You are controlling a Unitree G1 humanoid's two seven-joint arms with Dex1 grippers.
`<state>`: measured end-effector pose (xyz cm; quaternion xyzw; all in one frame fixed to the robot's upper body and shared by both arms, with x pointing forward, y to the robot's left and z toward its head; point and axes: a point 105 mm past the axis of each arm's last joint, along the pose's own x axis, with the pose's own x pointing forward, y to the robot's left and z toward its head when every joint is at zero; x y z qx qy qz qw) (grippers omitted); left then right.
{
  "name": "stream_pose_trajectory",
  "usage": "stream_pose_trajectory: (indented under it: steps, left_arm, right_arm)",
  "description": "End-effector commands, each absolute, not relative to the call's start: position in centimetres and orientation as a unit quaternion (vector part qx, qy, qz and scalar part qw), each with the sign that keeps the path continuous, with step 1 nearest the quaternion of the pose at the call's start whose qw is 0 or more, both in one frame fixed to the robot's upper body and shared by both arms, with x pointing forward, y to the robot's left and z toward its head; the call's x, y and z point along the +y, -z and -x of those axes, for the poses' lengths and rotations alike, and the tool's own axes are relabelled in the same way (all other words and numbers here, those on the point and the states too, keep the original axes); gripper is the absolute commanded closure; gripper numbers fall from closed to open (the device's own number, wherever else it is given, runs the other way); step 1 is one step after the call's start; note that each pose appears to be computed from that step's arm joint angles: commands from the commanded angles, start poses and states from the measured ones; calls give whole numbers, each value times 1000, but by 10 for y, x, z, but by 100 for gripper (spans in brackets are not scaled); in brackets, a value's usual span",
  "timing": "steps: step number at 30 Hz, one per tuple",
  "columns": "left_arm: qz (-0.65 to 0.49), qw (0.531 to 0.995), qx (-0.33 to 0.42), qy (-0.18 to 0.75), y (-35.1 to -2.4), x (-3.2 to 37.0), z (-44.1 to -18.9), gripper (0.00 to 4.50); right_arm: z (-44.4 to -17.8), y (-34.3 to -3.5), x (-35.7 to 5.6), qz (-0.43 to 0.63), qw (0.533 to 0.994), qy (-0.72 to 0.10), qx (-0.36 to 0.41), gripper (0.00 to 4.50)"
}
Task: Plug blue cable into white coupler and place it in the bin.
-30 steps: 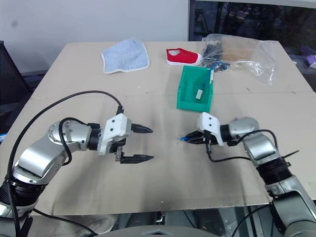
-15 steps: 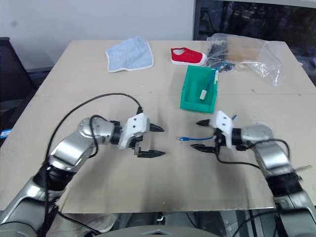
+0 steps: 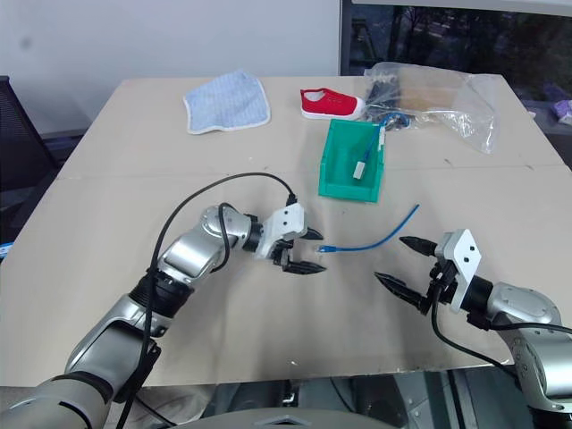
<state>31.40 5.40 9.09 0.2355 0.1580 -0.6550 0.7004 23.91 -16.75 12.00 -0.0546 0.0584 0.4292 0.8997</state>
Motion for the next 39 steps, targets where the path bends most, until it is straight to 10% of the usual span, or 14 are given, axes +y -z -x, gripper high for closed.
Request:
stream_pose_trajectory:
  steps: [1,5,17,26,35,39]
  left_arm:
    - [-244,684,166,667,-85,53,-310,257]
    - [-245,681,166,670,-83,54,-308,438]
    - [138,666,143,719,-172,18,-286,438]
    - [180,632,166,735,-182,19,-273,438]
    - [184,633,167,734,-180,19,-273,450]
    - [183,632,170,734,-177,21,-272,450]
  right_arm:
    - [-235,-132,-169,62,905,-419,35,0]
    - [-229,-130,-165,40,906,-420,42,0]
    - [-214,-142,-121,-228,862,-450,51,0]
    - [-226,-175,-109,-295,829,-475,5,0]
    - [-224,-181,-109,-300,818,-490,7,433]
    - [-225,-183,-107,-304,813,-497,5,449]
